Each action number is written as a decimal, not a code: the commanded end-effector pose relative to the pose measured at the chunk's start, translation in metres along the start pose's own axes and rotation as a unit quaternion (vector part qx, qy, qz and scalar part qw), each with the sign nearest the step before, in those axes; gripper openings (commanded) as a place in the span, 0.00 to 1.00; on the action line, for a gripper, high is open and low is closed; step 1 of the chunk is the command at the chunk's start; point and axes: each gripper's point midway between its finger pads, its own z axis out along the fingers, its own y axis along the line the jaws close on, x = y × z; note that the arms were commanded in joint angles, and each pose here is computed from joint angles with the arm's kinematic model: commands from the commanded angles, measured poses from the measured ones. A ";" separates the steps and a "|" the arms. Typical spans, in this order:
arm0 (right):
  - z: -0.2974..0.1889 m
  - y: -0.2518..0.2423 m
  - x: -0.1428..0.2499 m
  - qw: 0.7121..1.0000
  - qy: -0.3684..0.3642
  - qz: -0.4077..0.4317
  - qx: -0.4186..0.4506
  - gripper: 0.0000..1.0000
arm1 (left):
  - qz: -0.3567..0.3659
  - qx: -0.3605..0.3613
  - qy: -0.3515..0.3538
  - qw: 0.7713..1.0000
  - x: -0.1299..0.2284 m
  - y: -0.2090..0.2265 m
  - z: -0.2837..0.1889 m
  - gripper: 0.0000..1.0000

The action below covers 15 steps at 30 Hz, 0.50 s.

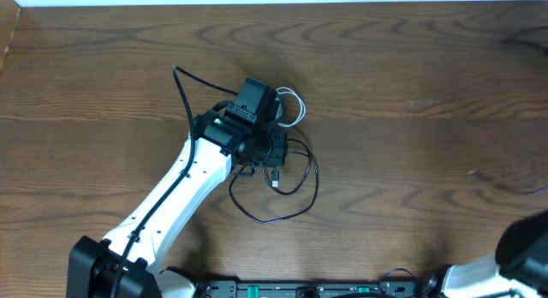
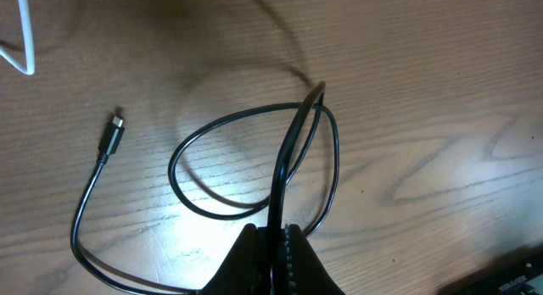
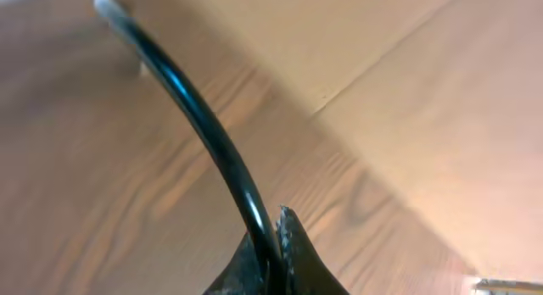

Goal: Untangle cables

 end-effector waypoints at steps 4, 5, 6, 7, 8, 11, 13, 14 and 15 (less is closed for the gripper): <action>-0.055 -0.022 -0.052 0.994 -0.107 0.016 -0.019 0.01 | -0.002 0.005 0.005 1.000 0.002 -0.001 0.001 0.07; -0.055 -0.009 -0.051 0.993 -0.106 0.006 -0.050 0.01 | -0.002 0.005 0.005 1.000 0.002 -0.001 0.001 0.07; -0.053 0.002 -0.047 0.993 -0.099 -0.002 -0.072 0.01 | -0.002 0.005 0.005 1.000 0.002 -0.001 0.001 0.07; -0.051 0.011 -0.044 0.992 -0.092 -0.008 -0.090 0.01 | -0.002 0.005 0.005 1.000 0.002 -0.001 0.000 0.07; -0.048 0.023 -0.039 0.990 -0.083 -0.016 -0.114 0.01 | -0.002 0.005 0.005 1.000 0.002 -0.001 0.001 0.07; -0.045 0.068 -0.020 0.974 -0.048 -0.040 -0.216 0.51 | -0.002 0.005 0.005 1.000 0.002 -0.001 0.001 0.07; -0.045 0.092 -0.005 0.960 -0.020 -0.051 -0.275 0.97 | -0.002 0.005 0.005 1.000 0.002 -0.001 0.000 0.07; -0.046 0.102 0.002 0.952 -0.007 -0.055 -0.301 0.99 | -0.002 0.005 0.005 1.000 0.002 -0.001 0.001 0.07; -0.047 0.109 0.009 0.946 0.007 -0.058 -0.320 0.99 | -0.002 0.005 0.005 1.000 0.002 -0.001 0.001 0.07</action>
